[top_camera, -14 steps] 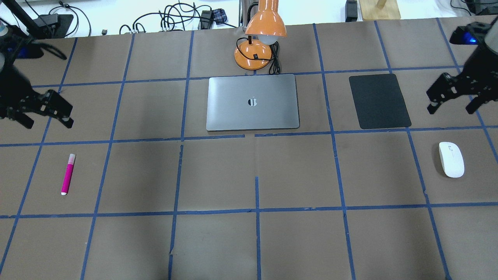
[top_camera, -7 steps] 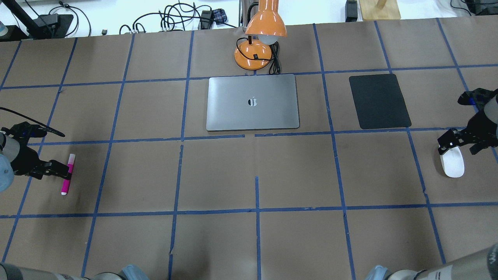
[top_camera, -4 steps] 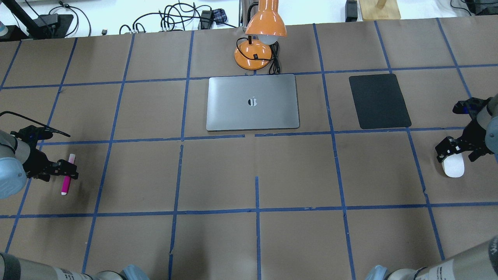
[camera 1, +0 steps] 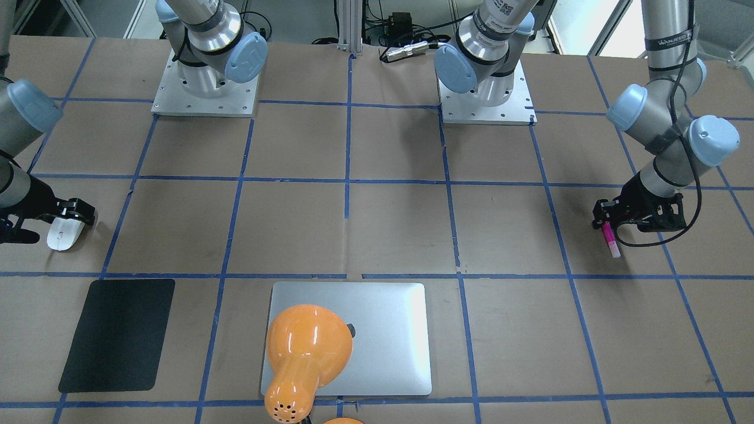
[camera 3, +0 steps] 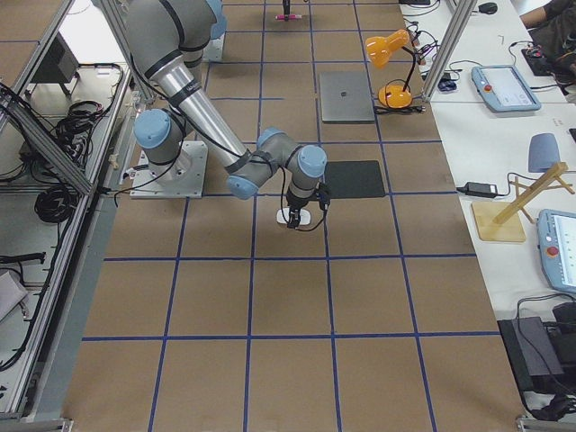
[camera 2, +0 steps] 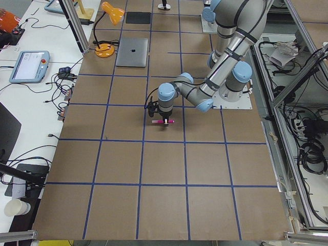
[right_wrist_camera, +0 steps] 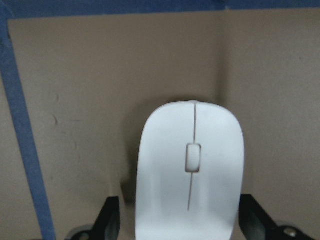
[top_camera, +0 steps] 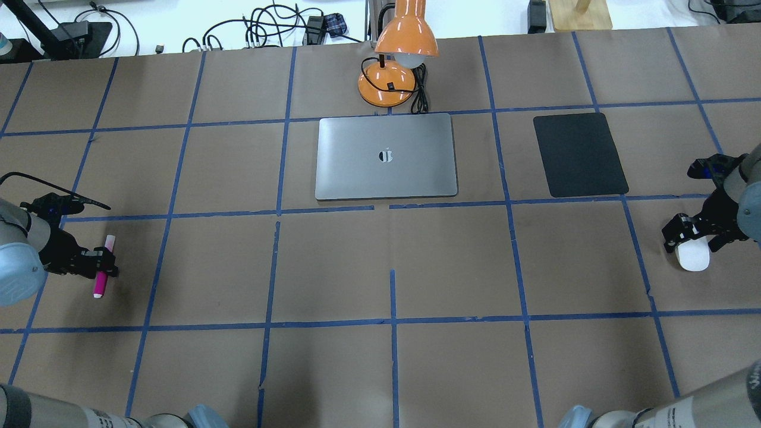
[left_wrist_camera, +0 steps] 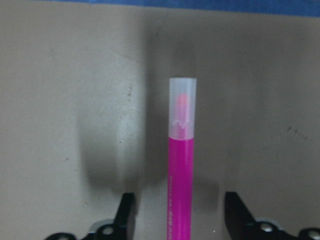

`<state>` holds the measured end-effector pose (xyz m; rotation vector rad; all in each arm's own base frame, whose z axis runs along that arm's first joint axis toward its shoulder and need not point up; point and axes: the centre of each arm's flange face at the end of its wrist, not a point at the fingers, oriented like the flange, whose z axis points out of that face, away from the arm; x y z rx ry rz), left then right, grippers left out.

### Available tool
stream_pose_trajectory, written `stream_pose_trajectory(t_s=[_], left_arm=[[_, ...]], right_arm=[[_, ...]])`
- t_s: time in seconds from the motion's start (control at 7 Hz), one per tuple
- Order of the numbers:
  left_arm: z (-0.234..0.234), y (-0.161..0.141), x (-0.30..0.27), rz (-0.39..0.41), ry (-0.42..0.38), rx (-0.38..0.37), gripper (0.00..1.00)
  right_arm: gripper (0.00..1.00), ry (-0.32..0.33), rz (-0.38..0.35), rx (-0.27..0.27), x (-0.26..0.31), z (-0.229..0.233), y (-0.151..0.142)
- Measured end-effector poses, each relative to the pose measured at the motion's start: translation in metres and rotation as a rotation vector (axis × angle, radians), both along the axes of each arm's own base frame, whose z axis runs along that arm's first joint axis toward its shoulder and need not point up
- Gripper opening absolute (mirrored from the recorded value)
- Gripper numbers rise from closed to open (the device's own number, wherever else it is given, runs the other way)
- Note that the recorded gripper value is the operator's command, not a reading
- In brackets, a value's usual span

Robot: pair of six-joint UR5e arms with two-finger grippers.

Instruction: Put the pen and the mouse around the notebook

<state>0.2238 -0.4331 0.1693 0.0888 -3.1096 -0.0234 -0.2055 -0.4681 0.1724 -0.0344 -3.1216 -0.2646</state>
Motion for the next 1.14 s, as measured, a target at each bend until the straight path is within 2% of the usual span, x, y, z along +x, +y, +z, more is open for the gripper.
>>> stream_pose_trajectory(t_s=[0.14, 0.29, 0.57, 0.71, 0.86, 1.14], left_arm=[[0.000, 0.000, 0.000, 0.001, 0.001, -0.001, 0.00], [0.002, -0.001, 0.000, 0.004, -0.002, -0.004, 0.00], [0.012, -0.006, -0.013, 0.033, -0.008, -0.001, 0.00], [0.025, -0.014, -0.040, 0.091, -0.009, 0.008, 0.00], [0.041, -0.022, -0.080, 0.183, -0.010, 0.016, 0.00], [0.070, -0.040, -0.190, 0.441, -0.024, 0.007, 0.00]], right_arm=[[0.35, -0.001, 0.004, 0.002, 0.000, 0.000, 0.001], [0.25, 0.001, 0.008, 0.002, 0.001, 0.003, 0.000], [0.22, 0.011, 0.020, -0.015, 0.008, 0.025, -0.004], [0.23, 0.025, 0.040, -0.034, 0.022, 0.050, -0.015], [0.23, 0.036, 0.062, -0.048, 0.042, 0.074, -0.033], [0.24, 0.052, 0.141, -0.093, 0.100, 0.103, -0.089]])
